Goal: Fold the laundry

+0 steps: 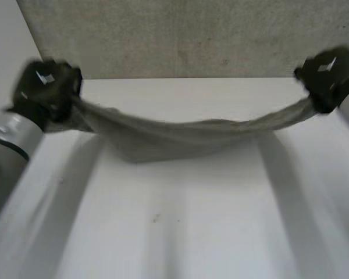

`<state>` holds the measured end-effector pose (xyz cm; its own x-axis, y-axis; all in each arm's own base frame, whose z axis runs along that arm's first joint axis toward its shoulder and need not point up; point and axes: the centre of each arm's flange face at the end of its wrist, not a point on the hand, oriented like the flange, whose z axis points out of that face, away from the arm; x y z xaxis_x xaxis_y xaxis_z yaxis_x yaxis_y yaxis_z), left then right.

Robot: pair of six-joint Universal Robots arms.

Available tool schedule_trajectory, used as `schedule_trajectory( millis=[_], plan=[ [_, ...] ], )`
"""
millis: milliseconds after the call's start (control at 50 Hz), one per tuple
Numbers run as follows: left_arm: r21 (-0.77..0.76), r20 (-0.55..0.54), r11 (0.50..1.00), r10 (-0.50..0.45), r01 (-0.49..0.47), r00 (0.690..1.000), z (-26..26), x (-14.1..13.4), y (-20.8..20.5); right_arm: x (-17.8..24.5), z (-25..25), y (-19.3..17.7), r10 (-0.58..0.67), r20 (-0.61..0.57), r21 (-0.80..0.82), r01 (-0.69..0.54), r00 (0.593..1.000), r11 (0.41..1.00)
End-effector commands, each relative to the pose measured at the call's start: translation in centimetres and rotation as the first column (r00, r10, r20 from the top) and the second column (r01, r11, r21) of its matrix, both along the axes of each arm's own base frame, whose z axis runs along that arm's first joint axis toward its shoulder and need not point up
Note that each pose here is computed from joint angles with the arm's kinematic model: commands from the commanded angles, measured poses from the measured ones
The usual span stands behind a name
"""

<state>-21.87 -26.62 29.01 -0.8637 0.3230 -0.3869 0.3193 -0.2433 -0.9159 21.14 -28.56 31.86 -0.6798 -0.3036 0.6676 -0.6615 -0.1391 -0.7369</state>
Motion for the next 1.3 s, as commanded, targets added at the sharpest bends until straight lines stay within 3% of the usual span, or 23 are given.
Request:
schedule_trajectory(
  millis=[20,160,200,300,380,420,440,460,480,520,540,580,600,640,720,880,1040,1180,1300],
  plan=[
    [0.057,0.122,0.998,0.003,-0.01,0.992,5.9,0.9,3.3,-0.8,7.3,2.5,-0.002,-0.005,-0.078,0.001,1.0,0.997],
    [0.202,0.28,0.979,-0.03,-0.029,0.959,3.4,0.6,1.8,-0.3,3.0,1.1,0.02,-0.122,0.077,-0.011,0.992,0.997],
    [0.288,0.329,0.957,-0.066,-0.033,0.942,0.3,0.0,0.0,0.3,-1.5,0.1,0.078,-0.241,0.212,-0.026,0.967,0.977],
    [0.414,0.374,0.908,-0.101,-0.068,0.922,-5.0,-0.7,-2.9,1.3,-5.3,-0.9,0.116,-0.316,0.297,-0.018,0.942,0.955],
    [0.418,0.388,0.905,-0.094,-0.084,0.917,-6.5,-1.6,-5.0,2.1,-5.8,-2.6,0.079,-0.328,0.26,0.009,0.941,0.966],
    [0.333,0.374,0.938,-0.04,-0.094,0.927,-5.1,-2.7,-7.4,3.3,-3.7,-5.3,-0.008,-0.275,0.09,0.034,0.962,0.995],
    [0.332,0.373,0.939,-0.04,-0.094,0.927,-5.1,-2.7,-7.4,3.3,-3.6,-5.4,-0.009,-0.274,0.089,0.035,0.962,0.995],
    [0.243,0.343,0.965,0.013,-0.102,0.939,-3.1,-3.2,-8.8,3.6,-1.4,-6.8,-0.07,-0.206,-0.036,0.064,0.976,0.997],
    [0.242,0.343,0.965,0.014,-0.102,0.939,-3.1,-3.2,-8.8,3.6,-1.4,-6.8,-0.07,-0.206,-0.037,0.064,0.976,0.997],
    [-0.015,0.205,0.991,0.136,-0.136,0.969,2.5,-4.0,-11.2,3.9,4.6,-8.8,-0.144,0.005,-0.31,0.138,0.99,0.941],
    [-0.016,0.204,0.991,0.137,-0.136,0.969,2.5,-4.0,-11.2,3.9,4.6,-8.8,-0.144,0.006,-0.312,0.139,0.99,0.94],
    [-0.25,-0.001,0.953,0.176,-0.17,0.984,8.0,-4.8,-11.7,3.9,9.1,-9.2,-0.122,0.181,-0.5,0.198,0.976,0.843],
    [-0.251,-0.002,0.953,0.176,-0.17,0.984,8.0,-4.8,-11.7,3.9,9.1,-9.2,-0.122,0.182,-0.501,0.198,0.976,0.842],
    [-0.409,-0.164,0.892,0.137,-0.194,0.977,12.6,-4.8,-10.6,3.6,11.2,-8.4,-0.085,0.256,-0.59,0.225,0.963,0.776],
    [-0.426,-0.208,0.884,0.11,-0.191,0.972,13.2,-4.5,-9.8,3.4,11.0,-7.5,-0.072,0.251,-0.603,0.214,0.965,0.769],
    [-0.229,-0.111,0.959,0.142,-0.165,0.984,5.9,-4.3,-10.0,4.0,5.2,-7.4,-0.034,0.16,-0.483,0.108,0.987,0.869],
    [0.051,0.047,0.992,0.112,-0.114,0.993,-6.6,-3.7,-7.8,4.1,-7.2,-6.3,0.016,0.021,-0.165,-0.012,1.0,0.986],
    [0.179,0.119,0.98,0.065,-0.086,0.991,-12.4,-2.9,-4.8,3.0,-14.0,-3.6,0.021,-0.073,0.085,-0.015,0.997,0.996],
    [0.313,0.284,0.941,0.038,-0.13,0.958,-13.6,-0.1,0.5,-0.1,-15.6,0.2,0.048,-0.248,0.35,0.044,0.968,0.936]
  ],
)
